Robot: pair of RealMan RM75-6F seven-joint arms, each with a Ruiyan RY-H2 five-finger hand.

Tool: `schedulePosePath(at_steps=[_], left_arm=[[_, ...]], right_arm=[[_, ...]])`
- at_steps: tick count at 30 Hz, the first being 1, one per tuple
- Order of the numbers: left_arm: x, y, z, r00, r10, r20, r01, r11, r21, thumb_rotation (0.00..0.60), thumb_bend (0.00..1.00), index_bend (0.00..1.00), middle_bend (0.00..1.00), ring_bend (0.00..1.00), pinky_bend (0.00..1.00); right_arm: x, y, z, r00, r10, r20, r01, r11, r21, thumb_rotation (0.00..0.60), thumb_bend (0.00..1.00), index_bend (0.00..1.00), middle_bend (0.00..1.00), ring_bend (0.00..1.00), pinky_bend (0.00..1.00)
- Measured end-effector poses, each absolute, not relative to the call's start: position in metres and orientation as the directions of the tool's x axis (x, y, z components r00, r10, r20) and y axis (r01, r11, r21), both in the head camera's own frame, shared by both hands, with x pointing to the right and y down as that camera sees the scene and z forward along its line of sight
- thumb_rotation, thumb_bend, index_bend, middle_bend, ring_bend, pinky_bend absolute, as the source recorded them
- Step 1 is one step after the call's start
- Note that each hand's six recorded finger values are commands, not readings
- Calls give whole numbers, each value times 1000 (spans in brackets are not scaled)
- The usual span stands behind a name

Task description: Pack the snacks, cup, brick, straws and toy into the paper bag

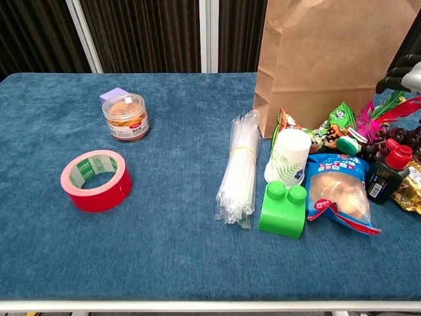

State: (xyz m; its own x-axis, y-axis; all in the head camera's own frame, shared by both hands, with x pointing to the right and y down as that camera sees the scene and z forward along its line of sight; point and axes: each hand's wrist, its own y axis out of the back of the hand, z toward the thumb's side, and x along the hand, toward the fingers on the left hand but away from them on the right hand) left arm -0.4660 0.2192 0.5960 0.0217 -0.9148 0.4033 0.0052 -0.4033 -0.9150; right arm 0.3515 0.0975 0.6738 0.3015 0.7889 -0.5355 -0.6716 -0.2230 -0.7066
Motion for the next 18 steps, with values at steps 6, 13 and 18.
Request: schedulePosePath(at_steps=[6, 13, 18], left_arm=[[-467, 220, 598, 22, -914, 405, 6, -405, -914, 600, 184, 114, 105, 9, 136], [-468, 223, 601, 20, -913, 407, 10, -407, -913, 600, 184, 114, 105, 9, 136], [-469, 223, 602, 20, -912, 409, 12, -409, -912, 600, 183, 113, 105, 9, 136]], right_arm=[[350, 99, 682, 304, 782, -544, -676, -225, -702, 600, 187, 269, 252, 150, 209], [348, 97, 689, 305, 783, -542, -681, -219, -699, 600, 187, 302, 269, 172, 236], [346, 95, 694, 304, 786, -538, -684, -212, -698, 600, 187, 321, 285, 182, 249]])
